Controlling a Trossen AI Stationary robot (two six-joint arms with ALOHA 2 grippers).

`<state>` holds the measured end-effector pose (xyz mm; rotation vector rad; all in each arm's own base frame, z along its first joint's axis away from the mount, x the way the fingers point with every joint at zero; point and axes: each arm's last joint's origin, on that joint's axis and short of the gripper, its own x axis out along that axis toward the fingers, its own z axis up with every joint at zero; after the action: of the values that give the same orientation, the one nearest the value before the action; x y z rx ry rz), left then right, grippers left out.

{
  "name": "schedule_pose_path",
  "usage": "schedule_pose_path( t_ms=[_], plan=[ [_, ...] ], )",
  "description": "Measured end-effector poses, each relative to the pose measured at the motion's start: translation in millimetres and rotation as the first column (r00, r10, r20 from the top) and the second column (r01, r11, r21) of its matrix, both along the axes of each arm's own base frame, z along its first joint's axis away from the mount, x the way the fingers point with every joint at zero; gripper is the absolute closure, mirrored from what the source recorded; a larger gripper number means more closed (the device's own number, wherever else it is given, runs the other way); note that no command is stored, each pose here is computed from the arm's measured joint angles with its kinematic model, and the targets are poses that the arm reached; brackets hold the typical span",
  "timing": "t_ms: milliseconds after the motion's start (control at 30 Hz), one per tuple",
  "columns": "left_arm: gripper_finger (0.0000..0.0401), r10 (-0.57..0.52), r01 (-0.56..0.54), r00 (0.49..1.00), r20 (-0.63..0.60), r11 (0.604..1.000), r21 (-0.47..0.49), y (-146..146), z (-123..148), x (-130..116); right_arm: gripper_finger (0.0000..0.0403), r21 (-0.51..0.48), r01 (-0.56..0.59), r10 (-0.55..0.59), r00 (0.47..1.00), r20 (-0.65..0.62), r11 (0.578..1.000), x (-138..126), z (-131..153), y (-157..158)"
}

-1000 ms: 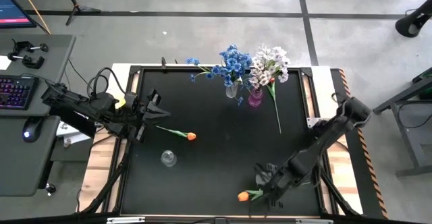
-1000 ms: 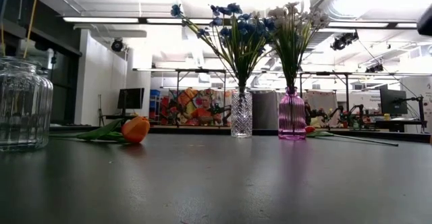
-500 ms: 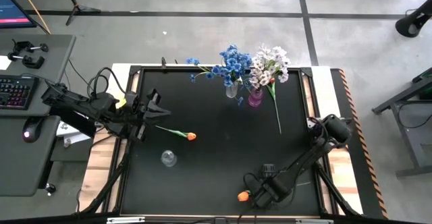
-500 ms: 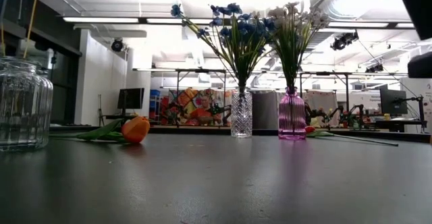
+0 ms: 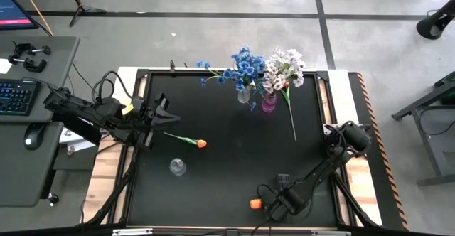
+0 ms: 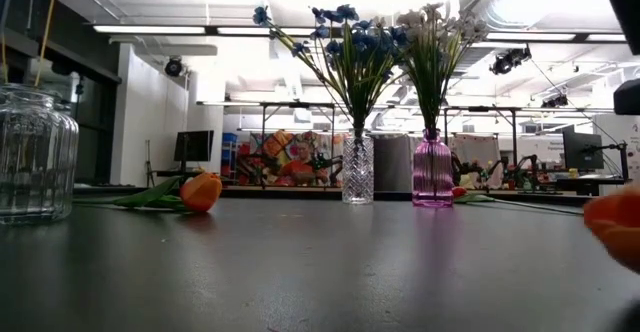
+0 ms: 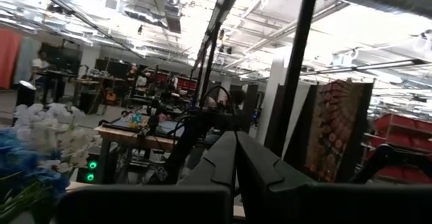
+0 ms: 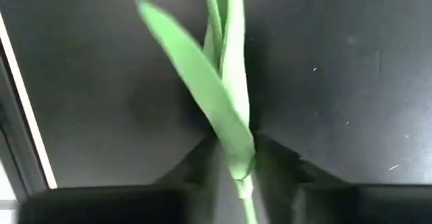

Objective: Sort flowers into vase by color
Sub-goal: Put the bottom right orange flowers into the bottom transparent vase

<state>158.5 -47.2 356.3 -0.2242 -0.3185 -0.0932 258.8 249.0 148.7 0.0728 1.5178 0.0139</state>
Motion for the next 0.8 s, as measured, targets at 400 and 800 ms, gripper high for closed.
schedule_pose_path(
  t_ms=[400,800],
  plan=[
    [0.0401,0.09,-0.092,0.987,0.134,0.996,0.009,4,13,-5,0.0398,-0.103,0.138,-0.094,0.934,0.345,0.985,51,70,-29],
    [0.0401,-0.066,0.056,0.895,0.441,0.998,0.036,3,37,-22,0.0402,0.255,0.139,-0.274,0.135,0.952,0.957,182,121,-123]
  ],
)
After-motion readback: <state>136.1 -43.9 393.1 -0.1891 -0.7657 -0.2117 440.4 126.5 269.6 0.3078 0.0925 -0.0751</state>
